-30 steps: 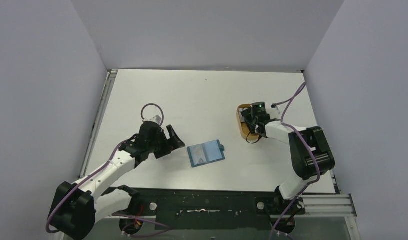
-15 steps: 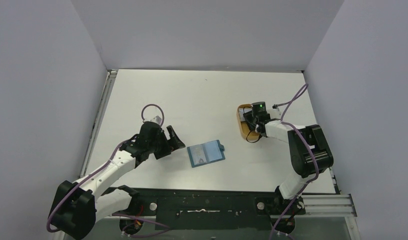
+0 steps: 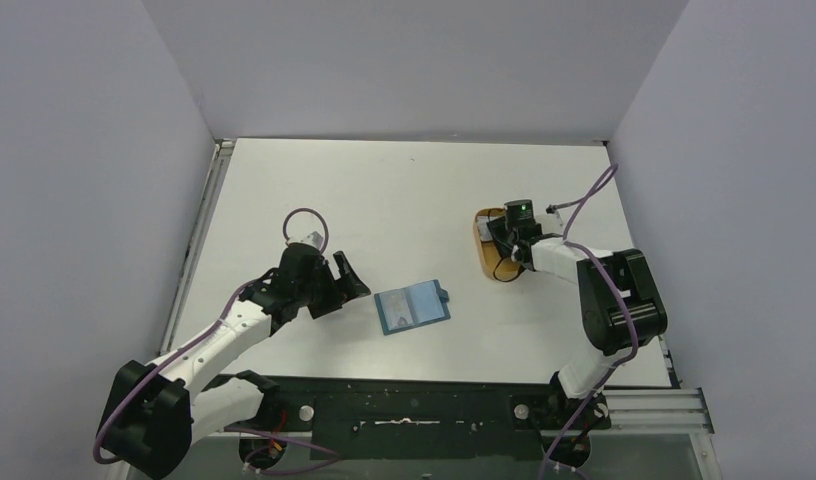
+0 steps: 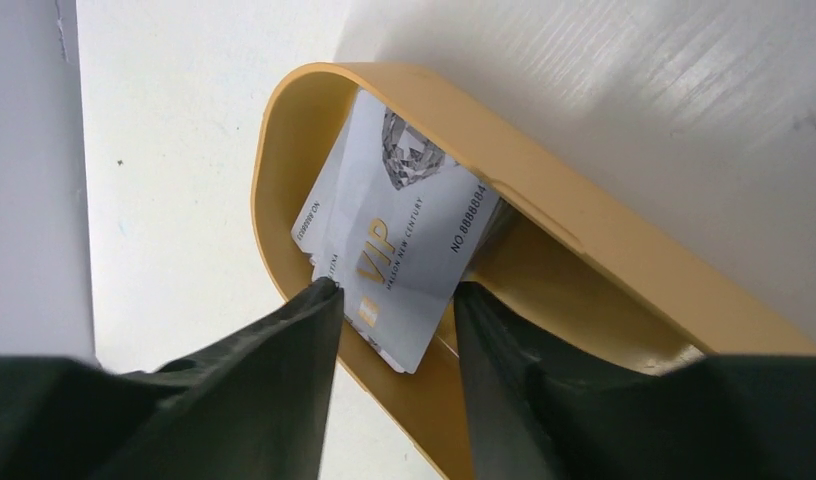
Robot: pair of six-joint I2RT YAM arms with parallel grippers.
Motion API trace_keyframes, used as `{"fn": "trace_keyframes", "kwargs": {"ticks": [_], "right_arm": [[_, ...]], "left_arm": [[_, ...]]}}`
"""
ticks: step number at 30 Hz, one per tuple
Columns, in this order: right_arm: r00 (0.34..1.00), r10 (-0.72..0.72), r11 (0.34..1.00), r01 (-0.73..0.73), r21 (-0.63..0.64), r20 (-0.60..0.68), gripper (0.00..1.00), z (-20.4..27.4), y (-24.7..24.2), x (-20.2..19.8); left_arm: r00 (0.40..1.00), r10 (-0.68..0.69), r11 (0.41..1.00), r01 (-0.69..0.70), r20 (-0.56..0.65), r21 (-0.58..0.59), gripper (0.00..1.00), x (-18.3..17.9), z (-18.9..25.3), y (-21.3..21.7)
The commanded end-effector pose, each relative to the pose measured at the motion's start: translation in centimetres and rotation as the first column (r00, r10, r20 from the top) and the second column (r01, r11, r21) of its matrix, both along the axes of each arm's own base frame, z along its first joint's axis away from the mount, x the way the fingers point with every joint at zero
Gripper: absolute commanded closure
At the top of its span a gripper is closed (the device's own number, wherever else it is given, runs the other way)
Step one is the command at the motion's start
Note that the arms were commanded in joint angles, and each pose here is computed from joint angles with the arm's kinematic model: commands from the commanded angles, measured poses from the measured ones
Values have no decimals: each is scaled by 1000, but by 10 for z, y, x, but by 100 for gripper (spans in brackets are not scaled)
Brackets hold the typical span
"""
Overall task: Put the credit cards into the card holder
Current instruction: Pick up the credit card from the storage box.
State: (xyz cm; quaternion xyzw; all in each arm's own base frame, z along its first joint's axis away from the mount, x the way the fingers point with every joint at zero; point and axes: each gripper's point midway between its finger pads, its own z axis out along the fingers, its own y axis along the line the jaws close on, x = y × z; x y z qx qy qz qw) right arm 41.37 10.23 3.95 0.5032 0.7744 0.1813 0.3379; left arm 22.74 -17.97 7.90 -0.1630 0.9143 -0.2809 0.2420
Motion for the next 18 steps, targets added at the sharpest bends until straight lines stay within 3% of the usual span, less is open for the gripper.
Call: {"fn": "trace_keyframes", "kwargs": {"ticks": [1, 4, 7, 18], "right_arm": [[999, -10, 1000, 11, -18, 39, 48, 19, -5, 14], [999, -21, 1000, 22, -22, 30, 41, 17, -8, 9], [999, -26, 999, 27, -23, 27, 40, 14, -9, 8], [1000, -9, 1000, 9, -15, 4, 55, 6, -6, 8]], "left_arm": [[999, -3, 999, 4, 43, -33, 18, 9, 9, -6], [999, -4, 999, 6, 38, -33, 18, 9, 9, -6], [999, -7, 999, 8, 34, -35, 18, 10, 8, -7], [999, -10, 999, 11, 36, -36, 19, 10, 9, -8]]}}
